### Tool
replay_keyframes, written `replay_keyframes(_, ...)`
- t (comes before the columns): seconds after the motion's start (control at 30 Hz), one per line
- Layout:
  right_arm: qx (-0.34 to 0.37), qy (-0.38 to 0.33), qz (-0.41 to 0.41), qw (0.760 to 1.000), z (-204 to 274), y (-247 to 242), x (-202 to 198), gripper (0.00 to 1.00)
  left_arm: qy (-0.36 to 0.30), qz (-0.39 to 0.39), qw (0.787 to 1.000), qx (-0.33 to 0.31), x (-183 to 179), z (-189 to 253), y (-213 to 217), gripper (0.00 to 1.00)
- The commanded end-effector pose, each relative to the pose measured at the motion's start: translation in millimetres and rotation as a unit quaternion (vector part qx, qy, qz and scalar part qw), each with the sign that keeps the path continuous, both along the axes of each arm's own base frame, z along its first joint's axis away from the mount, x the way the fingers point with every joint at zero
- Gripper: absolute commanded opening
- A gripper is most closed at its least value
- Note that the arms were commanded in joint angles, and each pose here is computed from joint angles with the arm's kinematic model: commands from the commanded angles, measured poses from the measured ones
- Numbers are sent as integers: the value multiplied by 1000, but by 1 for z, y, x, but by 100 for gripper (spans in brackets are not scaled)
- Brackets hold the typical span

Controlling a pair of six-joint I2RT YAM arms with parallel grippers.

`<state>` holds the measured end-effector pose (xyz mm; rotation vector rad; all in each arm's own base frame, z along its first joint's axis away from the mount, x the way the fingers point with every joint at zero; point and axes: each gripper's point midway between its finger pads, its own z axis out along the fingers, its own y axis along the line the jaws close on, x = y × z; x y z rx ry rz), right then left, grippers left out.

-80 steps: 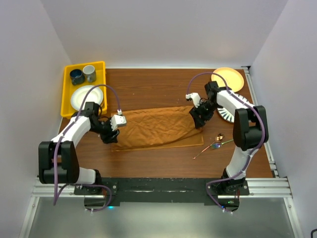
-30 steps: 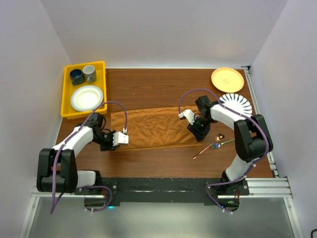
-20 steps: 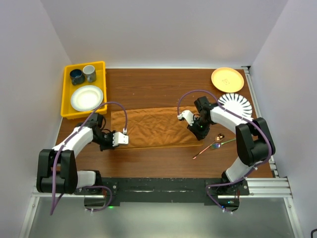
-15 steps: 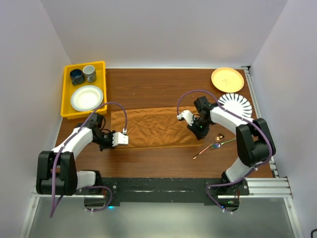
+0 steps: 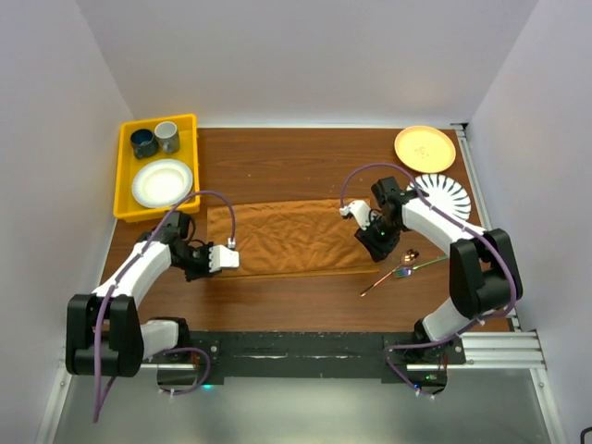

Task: Fold the napkin into a case and place the utensils inside
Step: Smooth out the rectangle-folded napkin at the center of the board.

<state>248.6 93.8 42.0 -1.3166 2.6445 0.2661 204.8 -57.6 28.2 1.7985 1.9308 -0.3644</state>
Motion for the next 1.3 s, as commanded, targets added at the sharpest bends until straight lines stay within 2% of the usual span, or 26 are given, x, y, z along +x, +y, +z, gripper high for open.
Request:
replay_keyframes(0.0,12,15,-65,998,5,1,4,36,-11,17,1000,-18,4,12,-3,32)
replay_keyframes(0.27,11,38,-105,994,-13,4,10,34,-14,13,1000,-21,7,12,-5,41)
replay_keyframes(0.37,11,46,-113,993,-16,5,12,33,-22,12,1000,-16,11,10,-3,42)
replay_keyframes(0.6,14,45,-116,992,-12,6,12,18,-20,7,1000,-13,12,6,-2,39)
replay_keyframes(0.7,15,41,-114,993,-7,6,11,8,-21,7,1000,-13,13,6,-2,38)
replay_keyframes(0.73,16,41,-113,993,-6,6,11,0,-22,6,1000,-13,13,6,-2,38)
replay_keyframes(1.0,31,41,-96,994,5,9,4,0,-22,5,1000,-13,14,9,-3,36)
replay_keyframes(1.03,32,38,-89,995,8,9,4,7,-22,6,1000,-14,14,9,-3,38)
replay_keyframes(1.07,36,24,-79,996,13,9,5,18,-21,6,1000,-15,14,10,-3,39)
replay_keyframes(1.1,38,12,-75,996,17,9,8,33,-21,6,1000,-15,14,10,-3,40)
replay_keyframes(1.13,41,5,-70,997,18,9,8,39,-21,7,1000,-16,15,10,-3,41)
replay_keyframes(1.27,17,-18,-18,1000,16,15,8,45,-18,10,1000,-22,16,13,-5,44)
